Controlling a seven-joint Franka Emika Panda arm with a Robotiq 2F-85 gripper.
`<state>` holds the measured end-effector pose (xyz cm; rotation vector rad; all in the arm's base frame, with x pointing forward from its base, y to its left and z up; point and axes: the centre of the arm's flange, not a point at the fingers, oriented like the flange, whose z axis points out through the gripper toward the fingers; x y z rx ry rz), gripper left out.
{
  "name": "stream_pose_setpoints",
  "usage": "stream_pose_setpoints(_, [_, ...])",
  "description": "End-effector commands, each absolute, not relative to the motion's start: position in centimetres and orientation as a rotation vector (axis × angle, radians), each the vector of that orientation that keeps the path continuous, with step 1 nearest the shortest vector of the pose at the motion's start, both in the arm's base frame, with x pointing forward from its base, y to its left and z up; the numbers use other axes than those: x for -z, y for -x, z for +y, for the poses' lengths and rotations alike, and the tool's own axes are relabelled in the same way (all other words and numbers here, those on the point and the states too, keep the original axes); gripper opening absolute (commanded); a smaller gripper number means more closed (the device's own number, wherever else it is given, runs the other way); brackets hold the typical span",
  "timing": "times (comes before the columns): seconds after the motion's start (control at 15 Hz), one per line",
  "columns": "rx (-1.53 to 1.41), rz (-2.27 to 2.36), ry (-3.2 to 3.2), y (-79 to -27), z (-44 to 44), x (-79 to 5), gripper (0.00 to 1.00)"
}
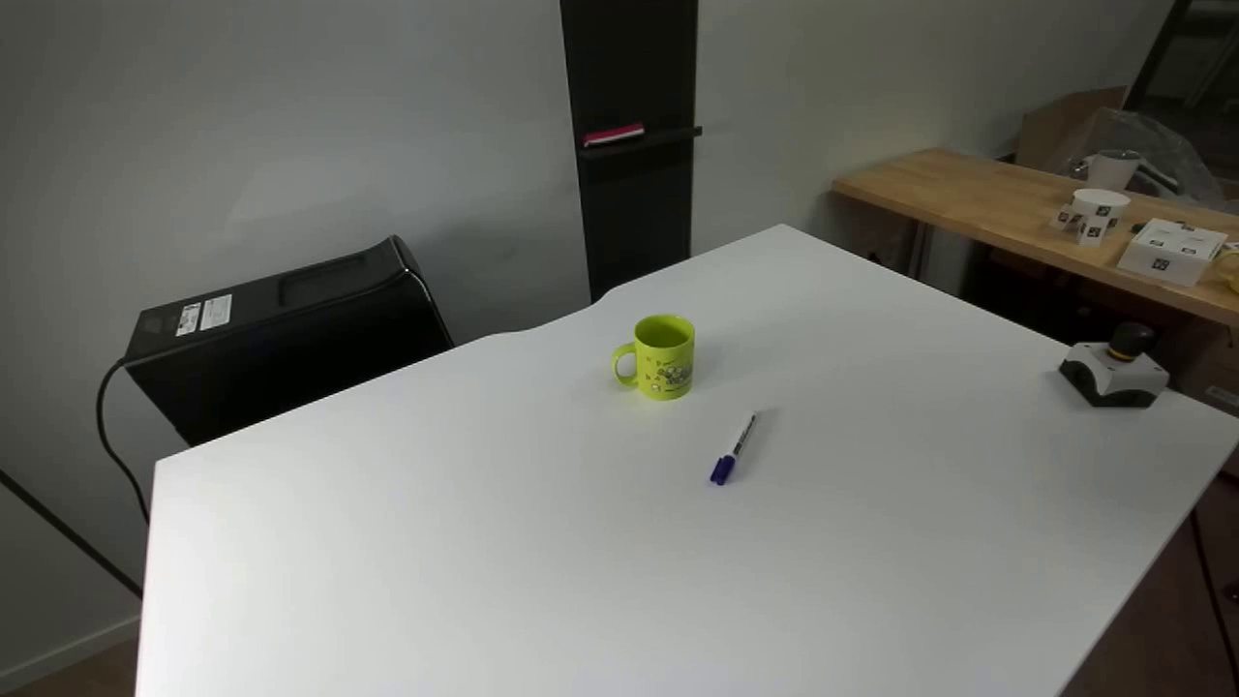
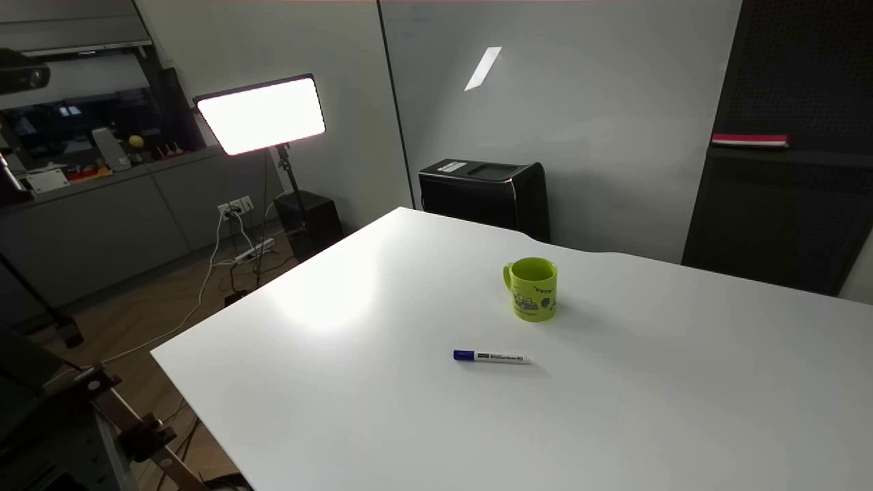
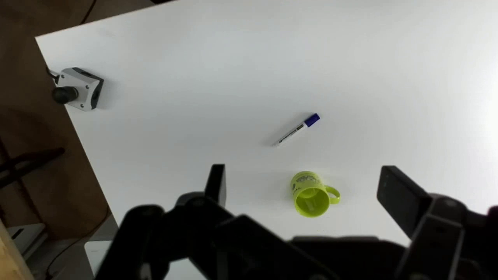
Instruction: Put the marker in the cup
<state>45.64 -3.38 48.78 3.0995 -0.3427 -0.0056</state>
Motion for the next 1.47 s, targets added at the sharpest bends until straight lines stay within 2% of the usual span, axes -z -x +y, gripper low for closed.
stream_pose_setpoints(0.0, [-0.119,-0.520,-3.076,-49.6,-6.6,-42.9,1.00])
stream_pose_setpoints(0.4, [-0.141,-0.588,-3.086,-52.2,-8.4,-32.4,1.00])
stream_pose_setpoints(0.8, [0.067,-0.505,-3.108,-54.2,-7.5,-23.5,1.00])
stream_pose_setpoints(0.93, [0.165,-0.453,-3.105,-55.0,-7.1,-23.5,1.00])
stream_pose_setpoints(1.0, [0.108,-0.478,-3.102,-52.7,-7.2,-22.9,1.00])
stream_pose_setpoints(1.4, [0.154,-0.448,-3.104,-53.9,-6.9,-22.9,1.00])
